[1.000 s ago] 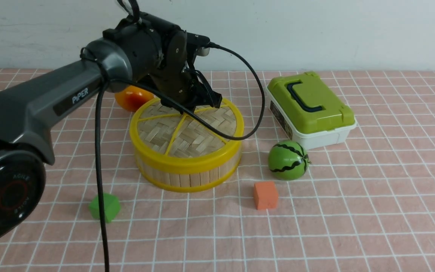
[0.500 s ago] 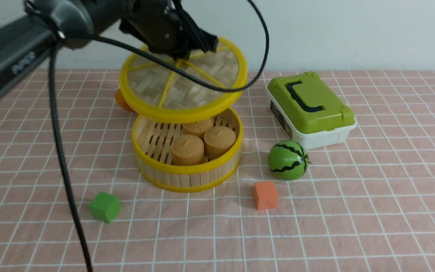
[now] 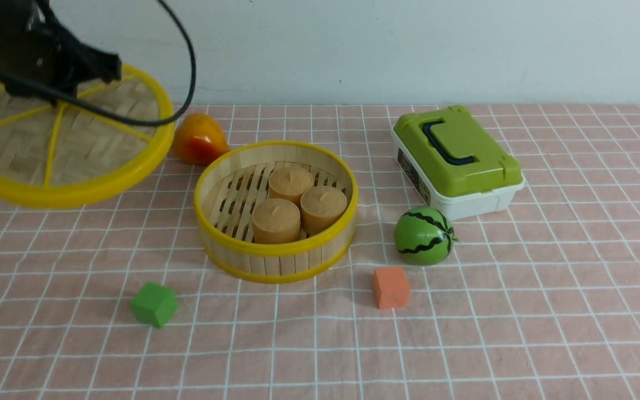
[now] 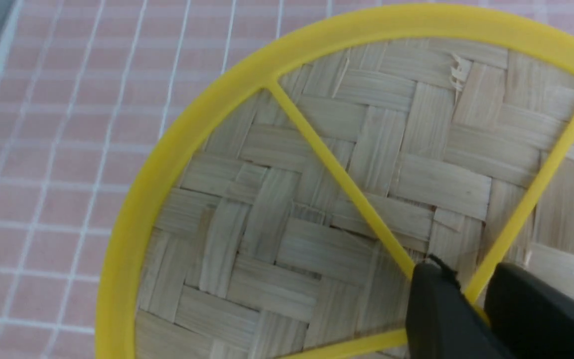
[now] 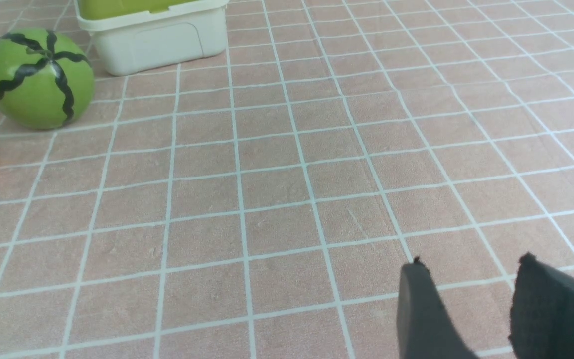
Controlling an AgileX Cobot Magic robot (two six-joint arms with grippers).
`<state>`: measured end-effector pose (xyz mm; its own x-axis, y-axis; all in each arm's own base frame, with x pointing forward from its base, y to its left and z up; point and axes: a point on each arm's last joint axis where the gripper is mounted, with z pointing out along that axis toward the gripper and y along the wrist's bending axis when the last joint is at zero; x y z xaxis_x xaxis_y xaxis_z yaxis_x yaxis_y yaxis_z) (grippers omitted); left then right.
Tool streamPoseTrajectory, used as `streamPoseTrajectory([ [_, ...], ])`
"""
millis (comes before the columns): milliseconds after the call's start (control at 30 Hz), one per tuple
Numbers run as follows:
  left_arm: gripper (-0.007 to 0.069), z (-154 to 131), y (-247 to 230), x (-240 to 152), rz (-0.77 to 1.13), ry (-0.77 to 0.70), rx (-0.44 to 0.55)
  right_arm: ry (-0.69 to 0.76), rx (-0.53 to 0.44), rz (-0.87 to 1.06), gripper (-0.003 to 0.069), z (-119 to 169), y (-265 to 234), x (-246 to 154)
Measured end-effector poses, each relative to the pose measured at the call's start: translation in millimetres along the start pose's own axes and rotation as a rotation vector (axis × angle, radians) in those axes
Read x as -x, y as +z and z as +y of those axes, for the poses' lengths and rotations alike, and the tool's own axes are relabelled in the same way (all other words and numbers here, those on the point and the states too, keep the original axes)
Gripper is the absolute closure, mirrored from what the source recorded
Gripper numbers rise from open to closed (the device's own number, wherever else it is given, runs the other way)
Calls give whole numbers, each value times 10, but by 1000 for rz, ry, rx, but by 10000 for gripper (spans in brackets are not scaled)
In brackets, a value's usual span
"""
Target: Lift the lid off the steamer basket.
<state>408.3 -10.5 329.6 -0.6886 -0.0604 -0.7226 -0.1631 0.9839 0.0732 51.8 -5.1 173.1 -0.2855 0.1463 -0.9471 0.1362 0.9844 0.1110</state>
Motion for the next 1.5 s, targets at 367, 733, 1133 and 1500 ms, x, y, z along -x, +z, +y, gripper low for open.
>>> streamPoseTrajectory([
  [367, 519, -30, 1043, -634, 112, -93, -24, 0, 0, 0, 418, 0, 0, 0],
  [733, 423, -78, 1126, -607, 44, -112, -66, 0, 0, 0, 418, 0, 0, 0],
  [1133, 321, -44, 963, -522, 31, -117, -57, 0, 0, 0, 418, 0, 0, 0],
  [1500, 638, 207, -714, 154, -368, -208, -136, 0, 0, 0, 418, 0, 0, 0],
])
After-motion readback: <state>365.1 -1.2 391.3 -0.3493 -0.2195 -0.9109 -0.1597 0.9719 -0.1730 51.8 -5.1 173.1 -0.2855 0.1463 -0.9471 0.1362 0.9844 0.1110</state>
